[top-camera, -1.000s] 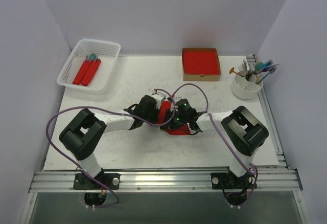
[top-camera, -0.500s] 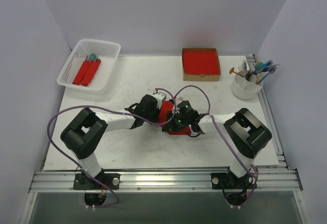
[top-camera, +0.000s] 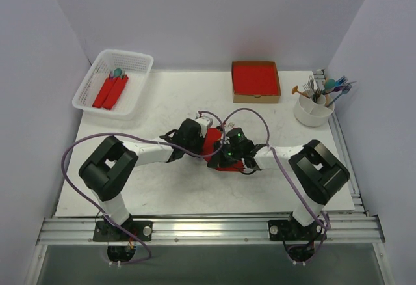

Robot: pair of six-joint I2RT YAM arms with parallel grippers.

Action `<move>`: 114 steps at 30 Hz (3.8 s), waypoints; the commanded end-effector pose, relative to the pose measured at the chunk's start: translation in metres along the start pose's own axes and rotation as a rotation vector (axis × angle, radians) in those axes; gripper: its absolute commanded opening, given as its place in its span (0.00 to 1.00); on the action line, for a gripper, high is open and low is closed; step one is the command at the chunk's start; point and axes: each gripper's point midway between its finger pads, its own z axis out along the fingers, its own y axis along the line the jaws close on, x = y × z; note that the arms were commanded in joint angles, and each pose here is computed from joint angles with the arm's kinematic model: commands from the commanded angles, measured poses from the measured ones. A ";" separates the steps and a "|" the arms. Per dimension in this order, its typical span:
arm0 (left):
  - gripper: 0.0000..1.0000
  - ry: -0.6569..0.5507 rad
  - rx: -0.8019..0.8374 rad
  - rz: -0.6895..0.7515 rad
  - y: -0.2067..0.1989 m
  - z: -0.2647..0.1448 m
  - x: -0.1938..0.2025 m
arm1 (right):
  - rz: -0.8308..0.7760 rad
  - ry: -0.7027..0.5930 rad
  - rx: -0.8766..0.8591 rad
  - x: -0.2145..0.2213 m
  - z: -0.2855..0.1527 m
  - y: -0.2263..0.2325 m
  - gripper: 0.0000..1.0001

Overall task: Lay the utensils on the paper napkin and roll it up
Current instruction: Roll the napkin at the center of the board.

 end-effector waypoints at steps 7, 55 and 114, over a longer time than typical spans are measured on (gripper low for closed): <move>0.02 0.069 -0.017 0.024 0.004 0.001 0.006 | 0.031 -0.053 0.008 -0.026 0.000 0.000 0.04; 0.02 0.122 -0.054 0.038 0.011 0.004 0.014 | 0.082 0.030 0.146 0.037 -0.027 -0.038 0.04; 0.39 -0.016 0.014 -0.032 -0.032 -0.030 -0.022 | 0.417 -0.194 0.642 0.014 -0.099 -0.096 0.43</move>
